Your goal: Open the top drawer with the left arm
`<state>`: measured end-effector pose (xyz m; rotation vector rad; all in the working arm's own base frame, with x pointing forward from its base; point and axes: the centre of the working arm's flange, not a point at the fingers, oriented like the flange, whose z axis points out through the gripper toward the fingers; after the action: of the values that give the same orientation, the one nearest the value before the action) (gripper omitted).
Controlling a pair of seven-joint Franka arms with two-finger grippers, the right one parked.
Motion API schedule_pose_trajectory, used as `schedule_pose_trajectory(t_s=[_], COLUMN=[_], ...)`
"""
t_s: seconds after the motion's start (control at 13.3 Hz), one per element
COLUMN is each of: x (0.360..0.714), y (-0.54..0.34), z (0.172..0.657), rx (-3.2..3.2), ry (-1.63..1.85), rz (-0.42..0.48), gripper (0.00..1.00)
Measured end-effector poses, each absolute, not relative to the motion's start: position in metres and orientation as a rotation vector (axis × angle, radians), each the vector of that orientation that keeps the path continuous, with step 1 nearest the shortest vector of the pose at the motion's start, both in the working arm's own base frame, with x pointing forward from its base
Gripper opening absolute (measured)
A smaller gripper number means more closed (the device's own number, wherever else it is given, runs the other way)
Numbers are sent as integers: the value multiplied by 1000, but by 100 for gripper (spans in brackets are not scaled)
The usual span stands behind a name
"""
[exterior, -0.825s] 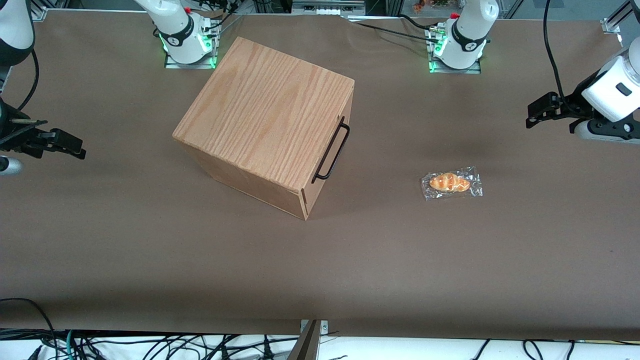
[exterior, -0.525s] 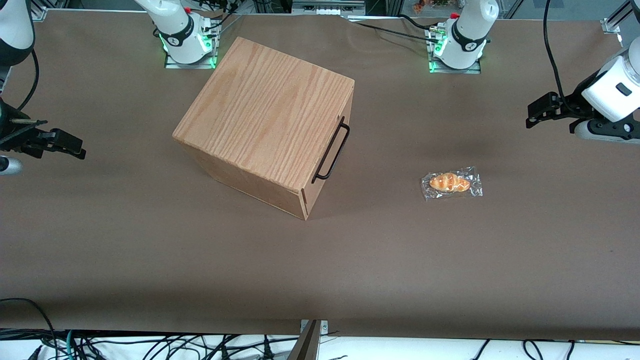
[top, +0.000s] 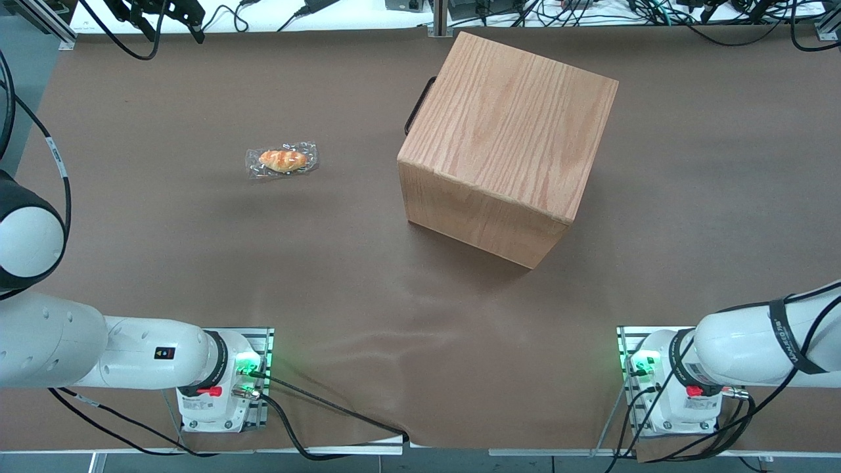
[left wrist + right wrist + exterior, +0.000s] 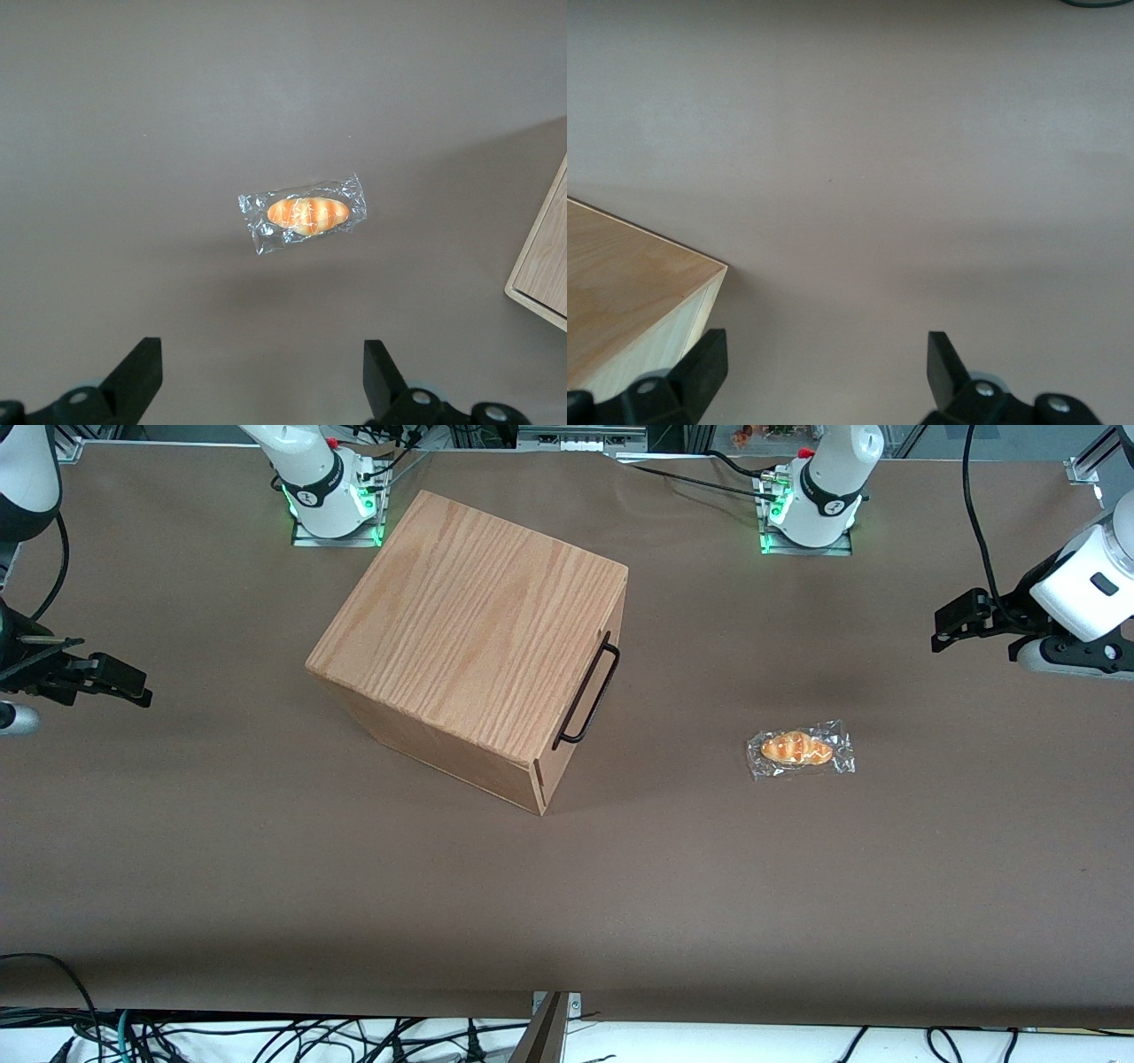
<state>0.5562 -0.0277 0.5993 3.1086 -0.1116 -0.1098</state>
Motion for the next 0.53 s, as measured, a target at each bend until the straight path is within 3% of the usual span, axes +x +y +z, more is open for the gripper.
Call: schedule_pose_trajectory(t_s=[0.53], x=[555], y=[-28], z=[596], rx=[3107], ry=[-112], rz=[-144], gripper=[100])
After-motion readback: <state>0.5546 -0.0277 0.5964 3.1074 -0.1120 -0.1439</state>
